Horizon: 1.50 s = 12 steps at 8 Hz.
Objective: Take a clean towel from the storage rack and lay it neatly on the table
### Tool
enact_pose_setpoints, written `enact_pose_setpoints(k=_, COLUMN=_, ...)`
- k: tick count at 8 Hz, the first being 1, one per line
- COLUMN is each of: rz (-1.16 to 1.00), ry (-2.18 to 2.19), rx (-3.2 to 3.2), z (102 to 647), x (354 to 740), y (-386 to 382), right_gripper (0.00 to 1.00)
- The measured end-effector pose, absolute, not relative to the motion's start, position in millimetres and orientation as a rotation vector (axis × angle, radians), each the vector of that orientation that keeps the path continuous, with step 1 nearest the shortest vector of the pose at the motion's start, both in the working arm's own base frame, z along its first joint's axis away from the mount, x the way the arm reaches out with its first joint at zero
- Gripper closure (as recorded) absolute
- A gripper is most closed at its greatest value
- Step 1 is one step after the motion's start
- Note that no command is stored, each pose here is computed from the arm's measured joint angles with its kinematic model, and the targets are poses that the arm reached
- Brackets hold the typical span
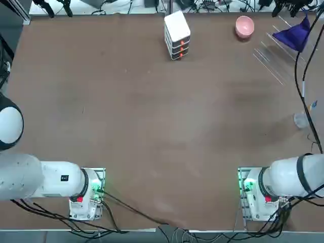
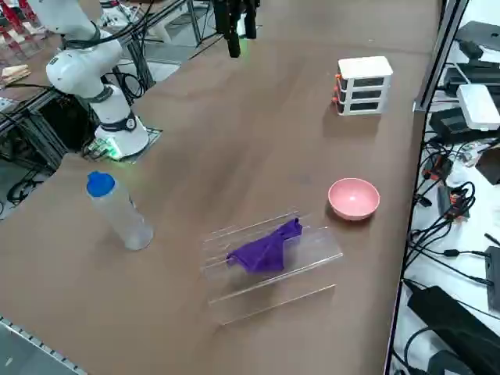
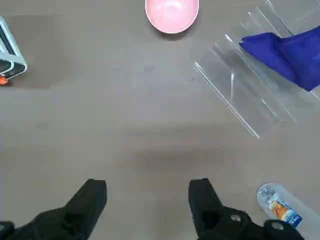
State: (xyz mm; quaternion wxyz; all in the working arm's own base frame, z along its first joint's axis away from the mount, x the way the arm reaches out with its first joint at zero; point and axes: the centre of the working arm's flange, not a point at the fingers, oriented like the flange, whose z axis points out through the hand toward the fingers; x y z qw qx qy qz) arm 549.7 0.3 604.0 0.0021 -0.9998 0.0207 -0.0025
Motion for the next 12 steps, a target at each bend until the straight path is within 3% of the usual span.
enact_pose_setpoints(k=4, rz=0.021, ry=0.065, rx=-3.137, z=601.2, x=548.2, y=0.4, right_gripper=0.0)
enact_pose_setpoints(k=7, rz=0.253, ry=0.063, rx=-3.177, z=566.4, x=546.8, y=-14.6, right_gripper=0.0)
enact_pose_setpoints(k=12, rz=0.136, ry=-0.492, rx=-3.267, z=471.0, x=623.1, y=-169.5, right_gripper=0.0)
